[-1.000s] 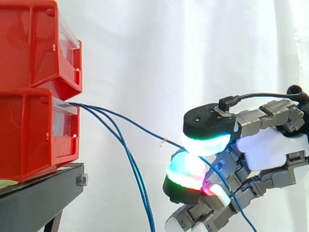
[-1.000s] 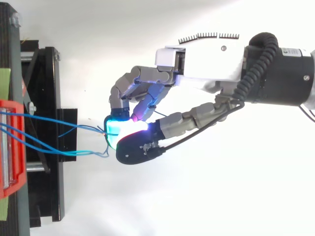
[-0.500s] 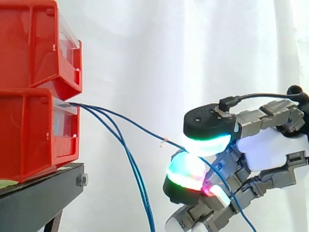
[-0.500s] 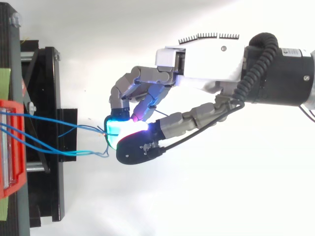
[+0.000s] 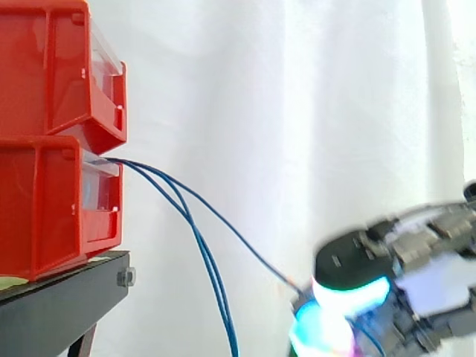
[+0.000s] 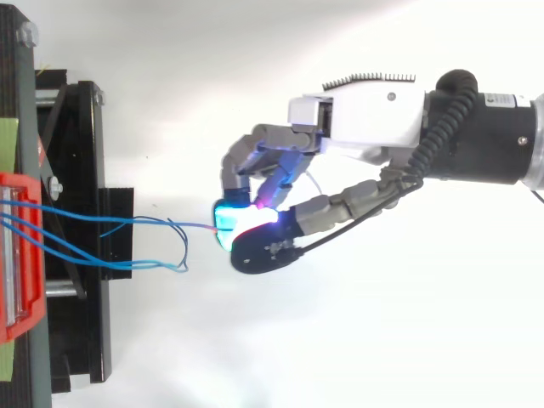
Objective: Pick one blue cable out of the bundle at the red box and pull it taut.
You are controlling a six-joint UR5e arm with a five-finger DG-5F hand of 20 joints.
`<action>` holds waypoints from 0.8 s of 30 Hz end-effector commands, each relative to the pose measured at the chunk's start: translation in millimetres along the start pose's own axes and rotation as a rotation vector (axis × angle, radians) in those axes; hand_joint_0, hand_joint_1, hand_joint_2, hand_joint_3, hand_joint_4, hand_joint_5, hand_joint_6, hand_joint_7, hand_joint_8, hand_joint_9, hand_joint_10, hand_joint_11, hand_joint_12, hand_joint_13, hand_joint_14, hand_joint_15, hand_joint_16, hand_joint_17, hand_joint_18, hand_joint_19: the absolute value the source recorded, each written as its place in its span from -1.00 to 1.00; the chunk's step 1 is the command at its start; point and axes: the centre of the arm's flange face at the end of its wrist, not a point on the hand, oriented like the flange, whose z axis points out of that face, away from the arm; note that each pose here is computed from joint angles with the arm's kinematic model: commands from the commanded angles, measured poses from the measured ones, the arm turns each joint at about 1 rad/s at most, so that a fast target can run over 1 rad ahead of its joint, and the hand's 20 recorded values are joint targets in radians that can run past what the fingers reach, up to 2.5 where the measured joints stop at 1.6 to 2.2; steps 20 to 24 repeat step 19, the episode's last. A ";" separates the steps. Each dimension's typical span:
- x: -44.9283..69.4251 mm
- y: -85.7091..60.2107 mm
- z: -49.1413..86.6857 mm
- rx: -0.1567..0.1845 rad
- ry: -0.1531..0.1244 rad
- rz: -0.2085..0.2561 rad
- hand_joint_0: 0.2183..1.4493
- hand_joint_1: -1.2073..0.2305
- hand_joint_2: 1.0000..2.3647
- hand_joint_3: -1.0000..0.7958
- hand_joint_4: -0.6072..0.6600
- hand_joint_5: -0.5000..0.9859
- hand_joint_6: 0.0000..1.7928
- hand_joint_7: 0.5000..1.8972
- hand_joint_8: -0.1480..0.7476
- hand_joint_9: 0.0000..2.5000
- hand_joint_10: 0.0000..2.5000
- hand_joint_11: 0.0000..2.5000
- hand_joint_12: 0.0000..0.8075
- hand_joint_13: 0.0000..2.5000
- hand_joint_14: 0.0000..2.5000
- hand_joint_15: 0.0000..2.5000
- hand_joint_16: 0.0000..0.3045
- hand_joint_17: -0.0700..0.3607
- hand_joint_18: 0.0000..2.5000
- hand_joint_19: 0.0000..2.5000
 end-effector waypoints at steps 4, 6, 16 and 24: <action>8.3 -146.7 -58.0 0.290 0.037 -0.051 -0.35 -0.37 -0.96 0.16 0.24 -0.52 -0.04 -0.23 0.14 -0.27 -0.99 -0.27 -0.08 -0.68 -1.00 -0.88 -0.65 -0.12 -0.66 -0.87; 8.9 -166.5 -68.8 0.325 0.041 -0.057 -0.35 -0.37 -0.96 0.16 0.24 -0.52 -0.04 -0.23 0.14 -0.27 -0.99 -0.27 -0.08 -0.68 -1.00 -0.88 -0.65 -0.12 -0.66 -0.87; 11.7 -177.2 -60.9 0.170 0.022 -0.030 -0.35 -0.37 -0.96 0.15 0.24 -0.52 -0.04 -0.23 0.13 -0.28 -0.99 -0.27 -0.08 -0.68 -0.99 -0.88 -0.65 -0.12 -0.66 -0.86; 12.1 -168.8 -52.5 0.110 0.014 -0.019 -0.35 -0.37 -0.96 0.15 0.24 -0.52 -0.04 -0.23 0.13 -0.28 -0.99 -0.28 -0.08 -0.68 -1.00 -0.88 -0.65 -0.12 -0.66 -0.87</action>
